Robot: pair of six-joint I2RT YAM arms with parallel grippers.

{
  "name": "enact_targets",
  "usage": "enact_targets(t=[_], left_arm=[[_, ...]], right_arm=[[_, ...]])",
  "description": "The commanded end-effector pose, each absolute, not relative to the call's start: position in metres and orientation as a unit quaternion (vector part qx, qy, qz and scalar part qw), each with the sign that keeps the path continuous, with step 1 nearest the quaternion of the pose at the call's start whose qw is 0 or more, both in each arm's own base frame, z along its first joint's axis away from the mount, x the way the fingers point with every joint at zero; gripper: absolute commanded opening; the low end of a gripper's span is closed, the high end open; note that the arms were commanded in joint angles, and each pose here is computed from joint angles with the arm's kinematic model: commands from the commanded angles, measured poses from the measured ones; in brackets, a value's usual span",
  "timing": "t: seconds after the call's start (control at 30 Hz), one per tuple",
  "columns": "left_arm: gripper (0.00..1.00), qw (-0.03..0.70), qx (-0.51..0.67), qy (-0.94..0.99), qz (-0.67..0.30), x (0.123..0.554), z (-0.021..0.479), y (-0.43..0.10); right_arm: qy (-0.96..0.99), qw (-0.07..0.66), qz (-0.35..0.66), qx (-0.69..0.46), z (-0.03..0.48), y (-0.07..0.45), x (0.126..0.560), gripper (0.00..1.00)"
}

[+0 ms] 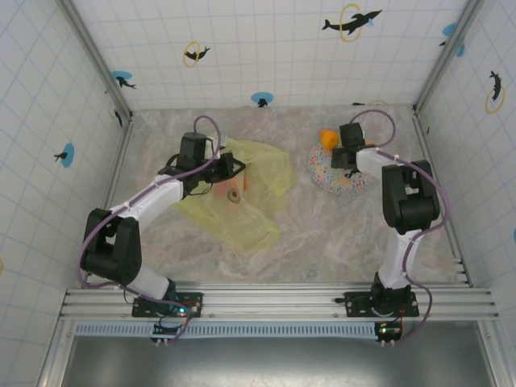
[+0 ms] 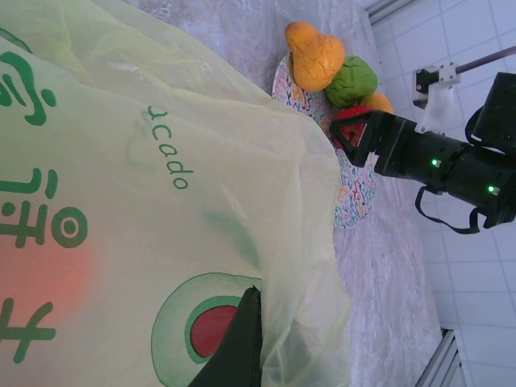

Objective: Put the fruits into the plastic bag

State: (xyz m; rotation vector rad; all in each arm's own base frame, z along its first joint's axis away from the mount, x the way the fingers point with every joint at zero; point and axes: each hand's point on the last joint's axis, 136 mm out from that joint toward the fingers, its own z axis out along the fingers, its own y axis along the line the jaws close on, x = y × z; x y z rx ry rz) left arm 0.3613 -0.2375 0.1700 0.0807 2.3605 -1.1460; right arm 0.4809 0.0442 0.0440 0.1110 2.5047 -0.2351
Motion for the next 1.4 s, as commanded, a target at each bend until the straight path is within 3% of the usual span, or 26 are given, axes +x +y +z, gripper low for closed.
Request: enact_targets(t=[0.0,0.6,0.93,1.07,1.37], left_arm=[[0.0,0.258,0.036,0.865,-0.429,0.359,0.176,-0.241],[0.0,0.257,0.035,0.866,-0.427,0.359,0.175,-0.241],[0.0,0.258,0.036,0.865,-0.429,0.359,0.177,-0.241],[0.0,0.259,0.036,0.864,-0.43,0.359,0.178,-0.241],[0.0,0.261,0.037,0.863,-0.431,0.359,0.179,-0.241]], right_arm=[[0.944,0.313,-0.098,0.041,0.049,0.043,0.493,0.9],[0.941,0.323,-0.092,0.037,0.055,0.043,0.488,0.66],[0.933,0.354,-0.047,0.042,0.086,0.047,0.447,0.63],[0.919,0.393,0.024,0.008,0.111,0.074,0.414,0.64],[0.84,0.452,0.235,-0.185,0.148,0.197,0.326,0.66]])
